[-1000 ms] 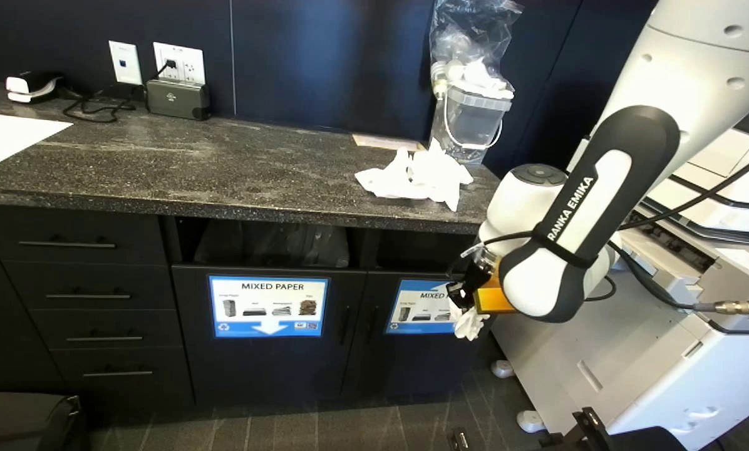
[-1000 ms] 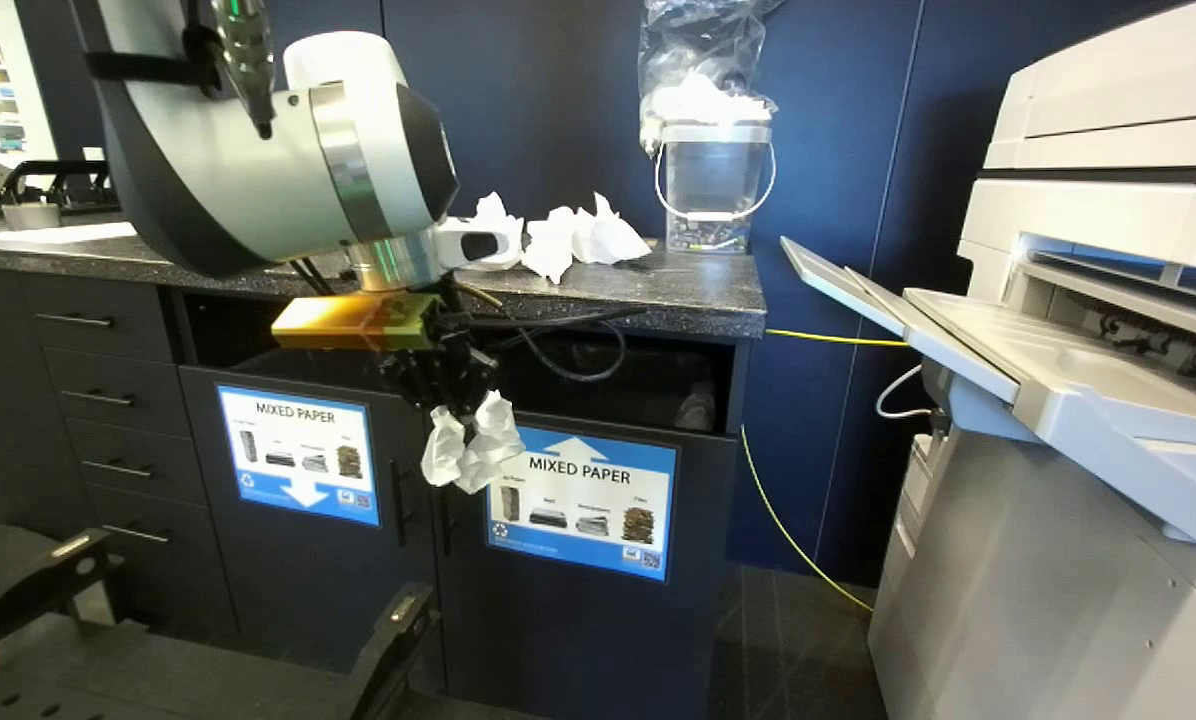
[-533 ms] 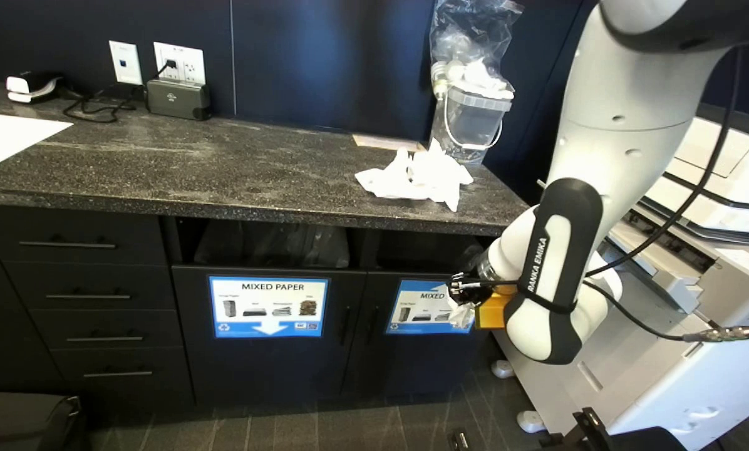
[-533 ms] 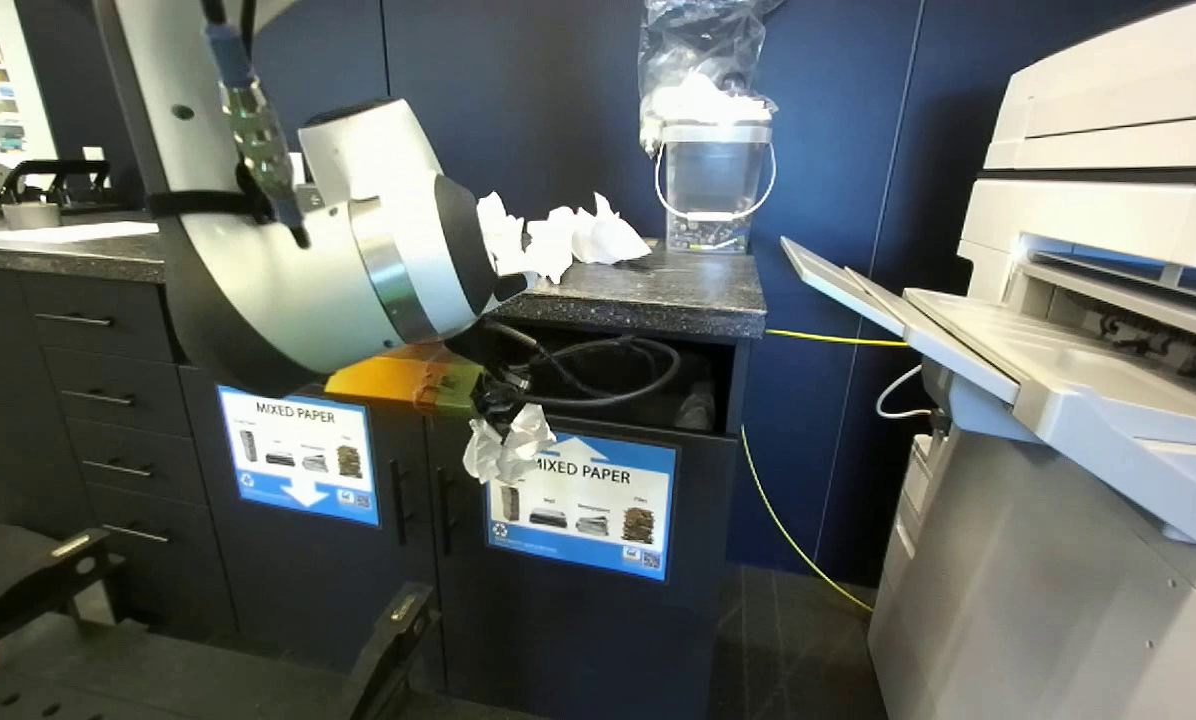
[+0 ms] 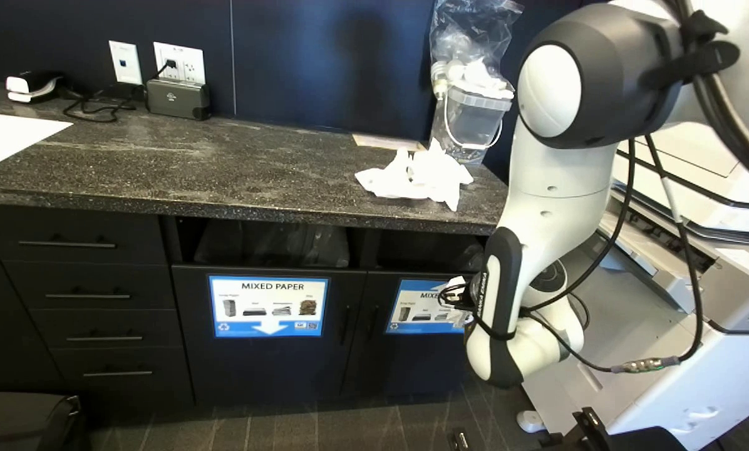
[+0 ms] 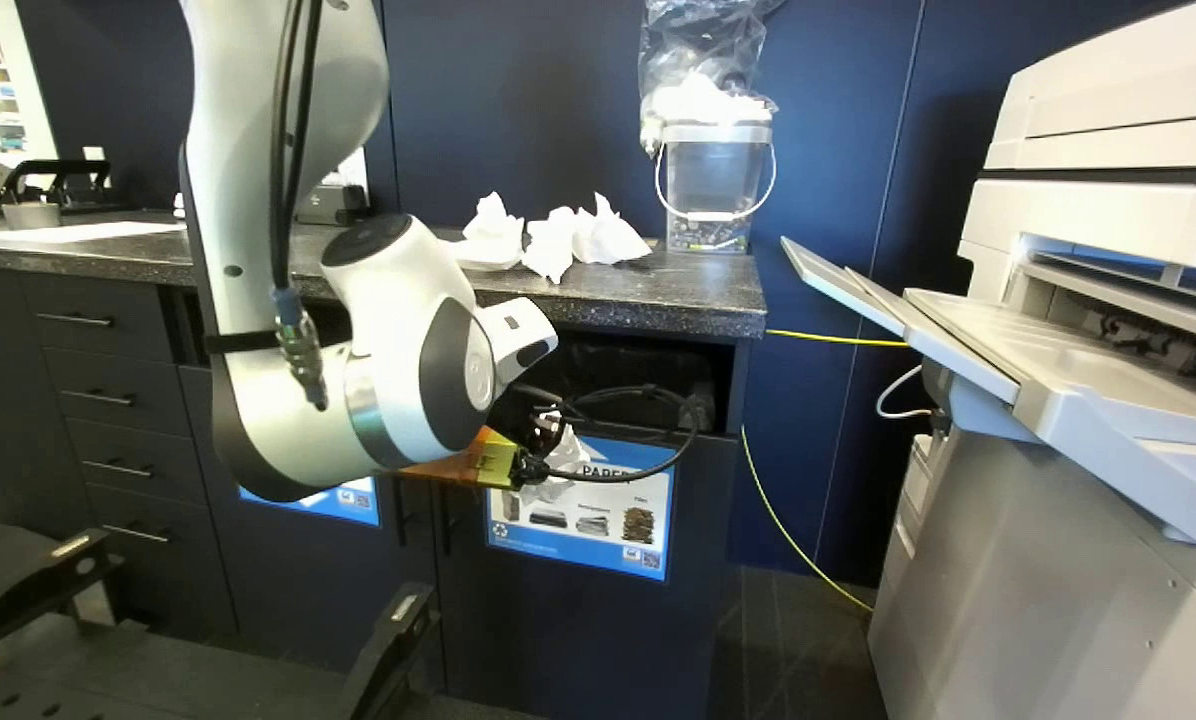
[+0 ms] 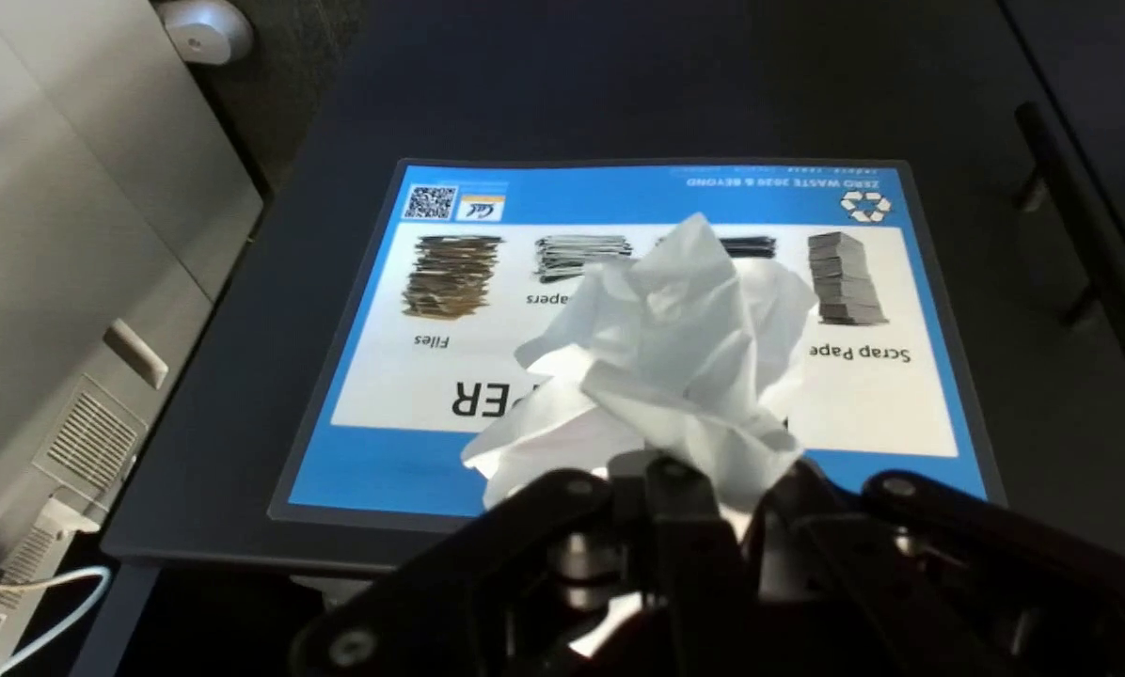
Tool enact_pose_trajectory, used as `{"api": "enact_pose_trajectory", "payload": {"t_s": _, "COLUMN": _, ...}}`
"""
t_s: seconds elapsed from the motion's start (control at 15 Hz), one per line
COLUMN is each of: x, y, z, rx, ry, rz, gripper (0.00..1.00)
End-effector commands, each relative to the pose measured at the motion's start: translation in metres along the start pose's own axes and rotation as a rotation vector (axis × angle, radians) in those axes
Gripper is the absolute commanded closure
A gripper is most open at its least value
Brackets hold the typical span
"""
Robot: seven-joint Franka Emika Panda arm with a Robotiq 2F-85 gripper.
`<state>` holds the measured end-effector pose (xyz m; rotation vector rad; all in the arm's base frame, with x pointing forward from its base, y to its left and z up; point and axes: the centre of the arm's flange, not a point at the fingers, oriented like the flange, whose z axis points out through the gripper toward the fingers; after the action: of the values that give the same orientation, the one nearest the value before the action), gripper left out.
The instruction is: Put the white piece of paper at the right in the right bin
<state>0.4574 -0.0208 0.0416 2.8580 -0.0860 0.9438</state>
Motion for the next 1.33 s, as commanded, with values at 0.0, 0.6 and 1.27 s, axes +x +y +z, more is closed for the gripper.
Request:
{"api": "enact_pose_trajectory", "payload": {"t_s": 0.0, "x": -0.003, "y": 0.011, "z": 0.034, "rx": 0.007, "ry": 0.156, "rz": -0.038, "gripper": 0.98}}
{"api": "enact_pose_trajectory", "payload": {"t_s": 0.6, "x": 0.020, "y": 0.031, "z": 0.054, "rx": -0.016, "ry": 0.413, "rz": -0.167, "gripper": 0.98}}
{"api": "enact_pose_trajectory", "payload": {"t_s": 1.27, "x": 0.051, "y": 0.047, "z": 0.076, "rx": 0.028, "ry": 0.510, "rz": -0.252, "gripper": 0.98}}
